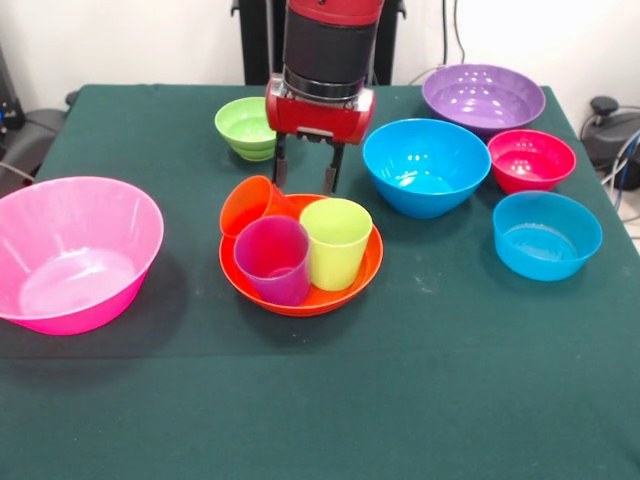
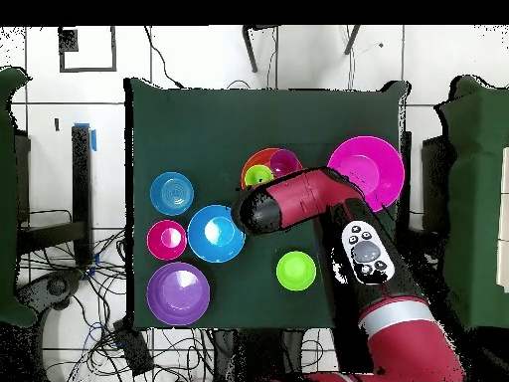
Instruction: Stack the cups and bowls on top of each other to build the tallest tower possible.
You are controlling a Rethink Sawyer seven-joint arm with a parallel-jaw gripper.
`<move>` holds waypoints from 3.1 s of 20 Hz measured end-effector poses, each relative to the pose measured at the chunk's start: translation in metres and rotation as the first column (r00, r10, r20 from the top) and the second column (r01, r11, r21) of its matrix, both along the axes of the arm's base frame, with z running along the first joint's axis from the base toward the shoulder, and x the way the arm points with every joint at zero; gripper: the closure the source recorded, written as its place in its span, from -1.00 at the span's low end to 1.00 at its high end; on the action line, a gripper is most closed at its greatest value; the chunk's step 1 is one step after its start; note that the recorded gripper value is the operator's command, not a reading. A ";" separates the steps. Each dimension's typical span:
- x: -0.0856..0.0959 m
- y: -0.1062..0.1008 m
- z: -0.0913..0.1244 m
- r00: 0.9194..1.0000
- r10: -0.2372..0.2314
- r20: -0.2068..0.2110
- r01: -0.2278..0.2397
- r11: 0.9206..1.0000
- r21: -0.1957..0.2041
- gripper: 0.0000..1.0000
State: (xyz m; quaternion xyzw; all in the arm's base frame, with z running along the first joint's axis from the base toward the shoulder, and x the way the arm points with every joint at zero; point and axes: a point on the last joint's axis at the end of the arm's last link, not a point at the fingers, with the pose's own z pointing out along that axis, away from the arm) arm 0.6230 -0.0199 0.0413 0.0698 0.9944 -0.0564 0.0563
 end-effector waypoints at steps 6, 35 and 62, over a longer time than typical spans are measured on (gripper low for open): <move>0.008 -0.002 0.015 1.000 -0.005 0.017 0.005 1.000 -0.002 -1.00; 0.013 0.001 0.022 1.000 0.009 0.025 -0.009 1.000 0.001 -1.00; 0.020 -0.040 0.050 1.000 -0.003 0.009 0.004 0.998 -0.058 -1.00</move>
